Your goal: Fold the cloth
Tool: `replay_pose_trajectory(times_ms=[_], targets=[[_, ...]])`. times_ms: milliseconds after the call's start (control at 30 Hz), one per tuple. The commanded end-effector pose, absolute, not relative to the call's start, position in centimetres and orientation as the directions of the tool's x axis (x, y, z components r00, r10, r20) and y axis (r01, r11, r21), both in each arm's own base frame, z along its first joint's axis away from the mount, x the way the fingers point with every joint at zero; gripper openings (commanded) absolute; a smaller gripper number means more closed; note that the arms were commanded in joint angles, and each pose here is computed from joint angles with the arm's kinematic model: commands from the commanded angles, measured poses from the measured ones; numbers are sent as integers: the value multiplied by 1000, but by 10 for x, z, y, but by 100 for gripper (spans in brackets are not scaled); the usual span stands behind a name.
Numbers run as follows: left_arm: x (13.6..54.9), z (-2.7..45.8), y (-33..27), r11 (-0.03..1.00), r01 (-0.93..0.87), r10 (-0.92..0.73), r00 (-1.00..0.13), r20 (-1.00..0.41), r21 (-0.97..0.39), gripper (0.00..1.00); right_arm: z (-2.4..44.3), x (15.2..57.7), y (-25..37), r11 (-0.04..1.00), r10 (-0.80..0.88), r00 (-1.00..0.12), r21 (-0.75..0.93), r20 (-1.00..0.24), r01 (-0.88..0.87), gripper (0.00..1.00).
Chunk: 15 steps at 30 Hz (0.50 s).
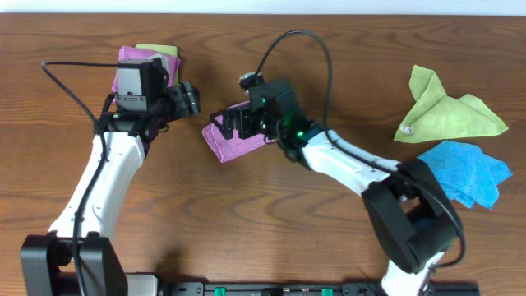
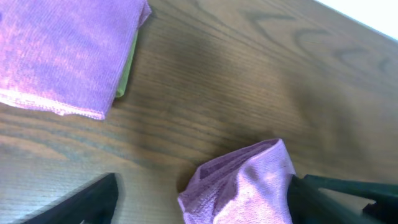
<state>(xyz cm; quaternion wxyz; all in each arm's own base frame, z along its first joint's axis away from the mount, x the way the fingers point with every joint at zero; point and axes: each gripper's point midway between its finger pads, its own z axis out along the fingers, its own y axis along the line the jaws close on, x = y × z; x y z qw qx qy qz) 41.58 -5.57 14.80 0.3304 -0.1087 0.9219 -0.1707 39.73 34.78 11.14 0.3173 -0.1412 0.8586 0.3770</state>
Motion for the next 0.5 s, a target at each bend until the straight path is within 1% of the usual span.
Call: replay_pose_trajectory(times_ms=[0, 100, 233, 300, 467], targets=[[416, 171, -51, 915, -88, -329, -727, -603, -393, 95, 143, 408, 331, 686, -10, -699, 504, -715, -525, 99], [409, 176, -53, 908, -96, -343, -730, -592, -409, 95, 146, 410, 296, 756, -39, -713, 446, -700, -479, 99], [402, 182, -70, 879, -35, -333, -758, -561, -475, 95, 153, 400, 245, 839, -104, -730, 335, -675, -429, 99], [397, 180, -75, 860, -45, -352, -774, -527, -508, 95, 159, 390, 222, 870, -112, -751, 301, -651, -391, 99], [372, 167, -88, 818, -88, -361, -847, -389, -569, 95, 186, 343, 157, 936, -132, -799, 192, -587, -296, 99]])
